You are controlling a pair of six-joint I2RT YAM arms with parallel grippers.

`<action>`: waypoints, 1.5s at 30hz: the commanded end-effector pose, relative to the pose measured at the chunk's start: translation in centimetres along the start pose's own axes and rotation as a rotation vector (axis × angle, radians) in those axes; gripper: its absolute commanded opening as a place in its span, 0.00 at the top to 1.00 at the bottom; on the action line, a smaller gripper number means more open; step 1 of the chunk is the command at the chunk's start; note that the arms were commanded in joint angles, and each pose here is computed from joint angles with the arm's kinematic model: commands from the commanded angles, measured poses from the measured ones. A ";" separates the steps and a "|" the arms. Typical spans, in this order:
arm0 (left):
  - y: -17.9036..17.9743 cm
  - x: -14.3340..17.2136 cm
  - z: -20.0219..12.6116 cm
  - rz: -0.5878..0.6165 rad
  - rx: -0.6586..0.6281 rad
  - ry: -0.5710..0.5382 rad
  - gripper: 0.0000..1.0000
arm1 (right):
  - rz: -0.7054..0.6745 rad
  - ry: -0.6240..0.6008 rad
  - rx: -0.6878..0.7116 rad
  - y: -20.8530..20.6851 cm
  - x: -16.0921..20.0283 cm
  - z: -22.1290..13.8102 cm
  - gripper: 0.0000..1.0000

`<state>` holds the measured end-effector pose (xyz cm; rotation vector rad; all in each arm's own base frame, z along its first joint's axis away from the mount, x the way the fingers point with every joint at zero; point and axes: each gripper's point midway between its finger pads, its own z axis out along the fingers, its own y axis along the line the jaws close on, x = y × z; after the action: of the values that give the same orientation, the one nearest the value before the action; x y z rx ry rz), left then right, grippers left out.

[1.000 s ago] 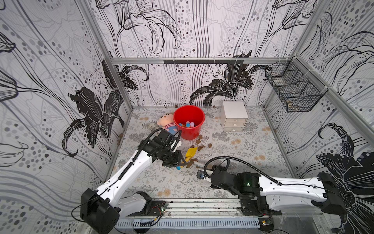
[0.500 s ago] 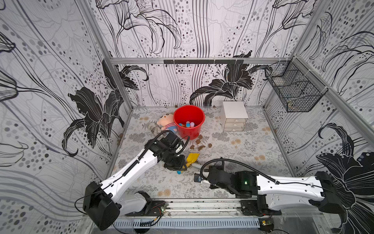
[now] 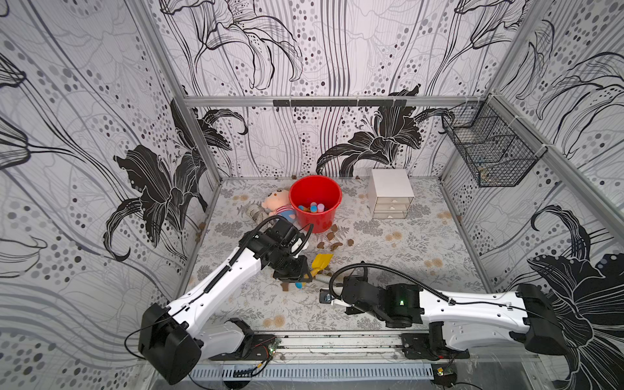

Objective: Brush the soil off the hand trowel and place it into the bucket
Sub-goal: Brush off the soil from the hand trowel.

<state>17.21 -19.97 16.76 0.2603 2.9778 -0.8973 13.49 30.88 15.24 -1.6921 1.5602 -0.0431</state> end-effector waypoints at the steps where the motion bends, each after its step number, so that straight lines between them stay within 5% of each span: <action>1: -2.6 -0.4 -0.6 0.030 0.143 -0.015 1.00 | 0.024 -0.100 -0.036 0.5 -1.8 -0.1 1.00; 7: -2.0 0.6 -0.3 0.022 0.120 0.024 1.00 | 0.052 -0.074 0.059 -2.4 -2.7 1.3 1.00; 16: -1.3 0.6 -0.8 0.034 0.067 0.002 1.00 | 0.199 0.051 0.116 -4.4 2.8 1.3 1.00; 20: -1.7 0.3 -1.1 0.036 0.082 -0.008 1.00 | 0.176 0.055 0.078 -3.0 3.4 1.5 1.00; 28: -1.3 1.0 -0.2 0.017 0.069 0.044 1.00 | 0.071 -0.133 0.091 -2.8 -1.8 0.0 1.00; 40: -1.6 1.6 -1.2 0.025 0.060 0.048 1.00 | 0.184 0.067 0.247 -6.1 4.0 1.7 1.00; 45: -1.9 1.3 -1.7 0.027 0.058 0.038 1.00 | 0.075 -0.002 0.140 -2.9 2.8 1.4 1.00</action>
<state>15.74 -20.20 17.92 0.2833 3.0073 -0.9716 18.82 28.25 14.58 -1.4764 1.6478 -0.1532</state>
